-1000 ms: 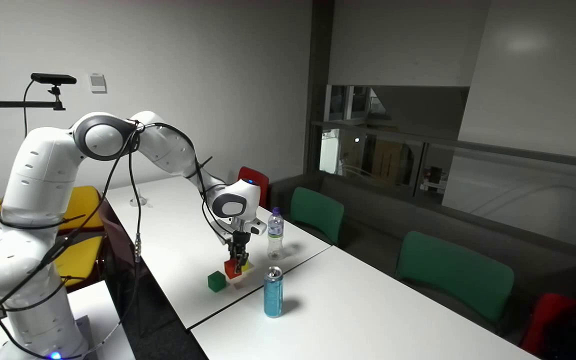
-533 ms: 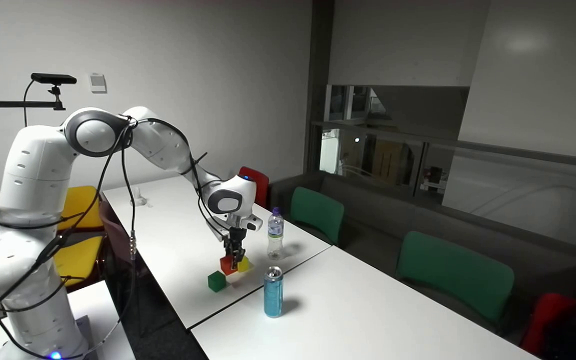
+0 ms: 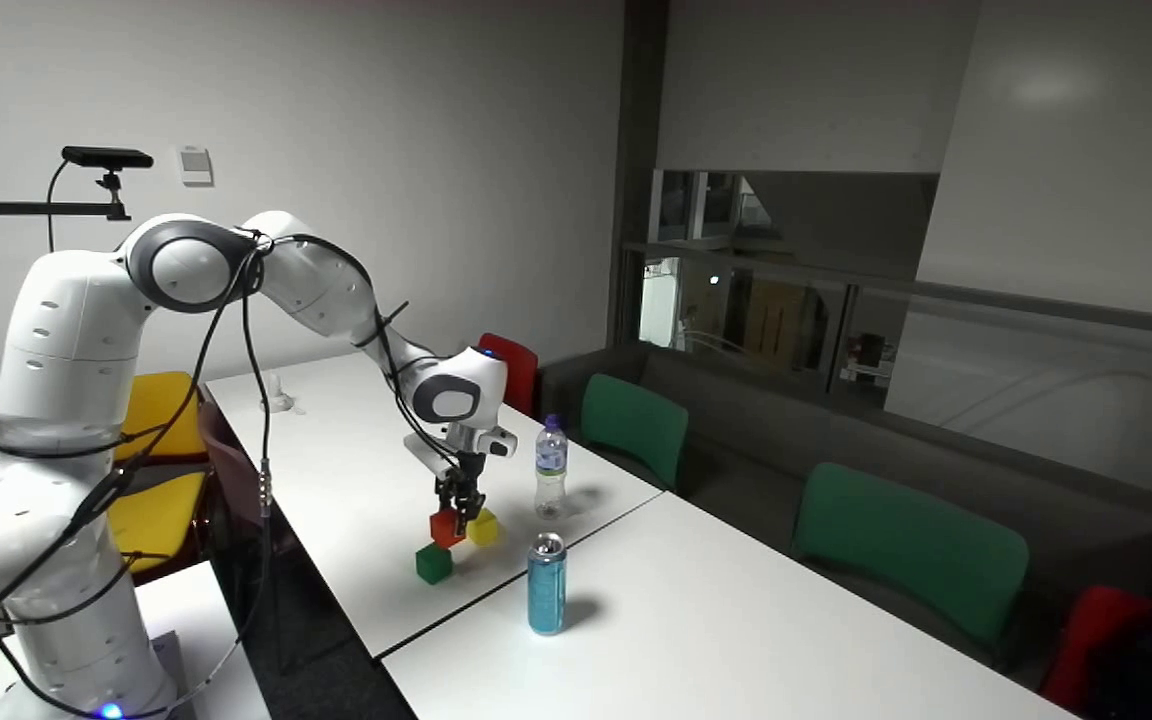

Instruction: Stack the three blocks together.

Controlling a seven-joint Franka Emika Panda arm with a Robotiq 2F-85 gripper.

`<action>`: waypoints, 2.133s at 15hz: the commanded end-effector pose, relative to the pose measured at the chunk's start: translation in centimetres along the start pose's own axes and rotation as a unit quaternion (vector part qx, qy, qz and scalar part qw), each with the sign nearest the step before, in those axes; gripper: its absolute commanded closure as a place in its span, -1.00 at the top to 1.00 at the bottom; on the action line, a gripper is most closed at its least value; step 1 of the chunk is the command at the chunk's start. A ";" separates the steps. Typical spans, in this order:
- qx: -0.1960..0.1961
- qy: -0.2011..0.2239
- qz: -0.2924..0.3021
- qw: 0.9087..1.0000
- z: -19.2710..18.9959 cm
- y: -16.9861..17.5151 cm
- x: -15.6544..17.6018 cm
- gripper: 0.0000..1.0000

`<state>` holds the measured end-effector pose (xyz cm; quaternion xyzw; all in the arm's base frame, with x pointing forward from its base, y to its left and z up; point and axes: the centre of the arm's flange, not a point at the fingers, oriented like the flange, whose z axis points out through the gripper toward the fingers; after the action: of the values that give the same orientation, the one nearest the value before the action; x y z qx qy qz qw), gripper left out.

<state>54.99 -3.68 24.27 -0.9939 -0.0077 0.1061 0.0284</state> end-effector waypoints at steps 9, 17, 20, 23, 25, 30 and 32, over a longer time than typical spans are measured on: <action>-0.011 -0.013 -0.068 0.998 -0.1 -2.5 -1.6 -0.37; -0.003 -0.018 -0.076 0.997 1.1 -2.8 -2.0 -0.37; 0.003 -0.014 -0.074 0.997 1.6 -2.7 -2.2 -0.37; 0.007 -0.010 -0.073 0.997 2.0 -2.7 -2.3 -0.37; 0.010 -0.010 -0.075 0.997 2.2 -2.6 -2.3 -0.37; 0.016 -0.012 -0.076 0.997 2.4 -2.5 -2.4 -0.37; 0.018 -0.012 -0.076 0.997 2.5 -2.5 -2.4 -0.37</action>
<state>53.05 -0.63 22.08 -0.9883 -0.0751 0.1268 0.0403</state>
